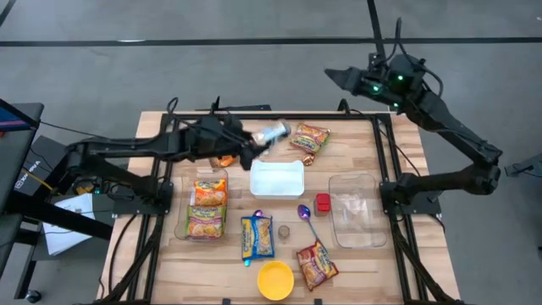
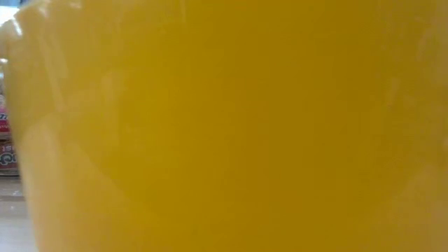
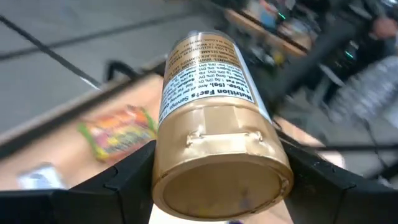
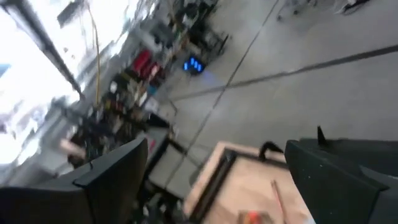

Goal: Pick & Place Food Item
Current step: Put the gold seasoning bottle into the right transparent bin

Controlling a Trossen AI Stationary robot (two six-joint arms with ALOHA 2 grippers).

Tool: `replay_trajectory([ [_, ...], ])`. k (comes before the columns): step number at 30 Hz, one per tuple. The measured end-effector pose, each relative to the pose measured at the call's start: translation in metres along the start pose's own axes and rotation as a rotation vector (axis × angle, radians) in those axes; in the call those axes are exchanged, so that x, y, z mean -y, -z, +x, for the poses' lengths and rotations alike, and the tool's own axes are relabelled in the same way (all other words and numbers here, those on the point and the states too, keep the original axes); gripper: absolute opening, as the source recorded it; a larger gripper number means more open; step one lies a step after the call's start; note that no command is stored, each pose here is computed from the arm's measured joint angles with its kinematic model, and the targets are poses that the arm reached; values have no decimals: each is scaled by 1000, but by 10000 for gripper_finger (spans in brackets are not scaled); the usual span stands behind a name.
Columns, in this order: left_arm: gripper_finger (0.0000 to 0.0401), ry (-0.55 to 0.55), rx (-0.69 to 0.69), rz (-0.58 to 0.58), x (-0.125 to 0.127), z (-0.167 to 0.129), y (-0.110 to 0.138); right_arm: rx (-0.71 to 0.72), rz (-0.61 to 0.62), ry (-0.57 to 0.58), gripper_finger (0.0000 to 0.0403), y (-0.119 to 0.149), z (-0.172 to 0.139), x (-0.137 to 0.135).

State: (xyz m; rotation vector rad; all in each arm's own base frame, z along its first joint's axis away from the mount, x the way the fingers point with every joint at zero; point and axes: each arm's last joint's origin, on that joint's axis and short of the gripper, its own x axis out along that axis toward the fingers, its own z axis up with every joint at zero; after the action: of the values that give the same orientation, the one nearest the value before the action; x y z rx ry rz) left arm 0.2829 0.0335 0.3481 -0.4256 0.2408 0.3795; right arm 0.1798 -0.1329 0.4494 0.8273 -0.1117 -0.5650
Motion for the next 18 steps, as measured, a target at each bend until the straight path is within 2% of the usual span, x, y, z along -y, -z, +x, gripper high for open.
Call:
replay_trajectory([
  [5, 268, 55, -179, 29, 7, -1, 20, -117, -104, -16, 372, 6, -22, 0],
  [8, 268, 48, -284, 34, 9, -5, 27, -159, -146, -17, 372, 9, -34, 0],
  [11, 268, 57, -315, 43, 14, -9, 24, -208, -171, -50, 372, 12, -40, -2],
  [14, 268, 82, -331, 52, 18, -13, 19, -287, -216, -149, 372, 18, -43, -7],
  [18, 268, 132, -332, 46, 23, -15, 11, -426, -330, -353, 372, 31, -43, -18],
])
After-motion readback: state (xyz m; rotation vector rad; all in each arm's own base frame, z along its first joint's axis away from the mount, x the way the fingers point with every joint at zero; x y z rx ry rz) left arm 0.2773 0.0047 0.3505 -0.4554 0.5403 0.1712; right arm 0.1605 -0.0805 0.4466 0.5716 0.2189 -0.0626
